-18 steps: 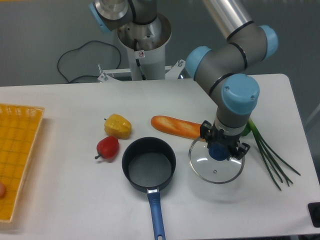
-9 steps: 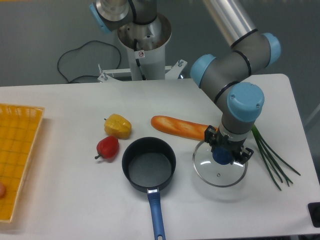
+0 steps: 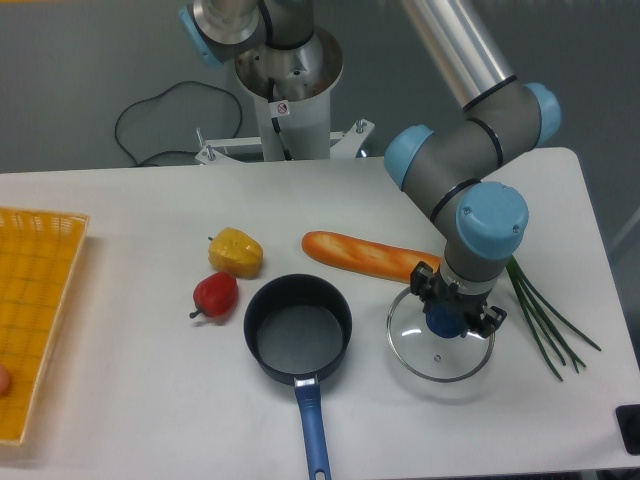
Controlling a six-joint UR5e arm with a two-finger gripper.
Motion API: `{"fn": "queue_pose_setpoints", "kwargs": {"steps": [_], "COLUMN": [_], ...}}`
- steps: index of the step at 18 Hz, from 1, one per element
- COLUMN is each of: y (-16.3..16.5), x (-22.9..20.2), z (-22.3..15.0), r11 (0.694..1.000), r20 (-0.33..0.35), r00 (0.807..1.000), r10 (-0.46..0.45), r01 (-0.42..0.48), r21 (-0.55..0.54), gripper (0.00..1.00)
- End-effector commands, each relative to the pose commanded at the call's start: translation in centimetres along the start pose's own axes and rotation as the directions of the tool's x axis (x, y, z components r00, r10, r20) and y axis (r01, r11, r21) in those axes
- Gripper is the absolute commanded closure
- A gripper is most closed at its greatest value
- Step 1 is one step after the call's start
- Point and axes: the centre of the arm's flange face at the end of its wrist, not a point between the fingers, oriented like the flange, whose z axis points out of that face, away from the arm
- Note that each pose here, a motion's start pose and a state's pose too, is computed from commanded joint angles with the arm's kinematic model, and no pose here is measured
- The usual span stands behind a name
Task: Place the lid on the table
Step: 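Lower the held glass lid toward the table beside the green onions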
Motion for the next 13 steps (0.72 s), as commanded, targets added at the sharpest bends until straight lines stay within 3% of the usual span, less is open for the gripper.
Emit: {"fn": "queue_pose_setpoints", "kwargs": {"steps": [13], "y": [-0.4], "x": [-0.4], "z": [1.6], "r11": [1.0], "r20": [-0.003], "r00": [1.0], "r10": [0.003], "r01": [-0.003], "r21": [-0.001], "gripper": [0.63]}}
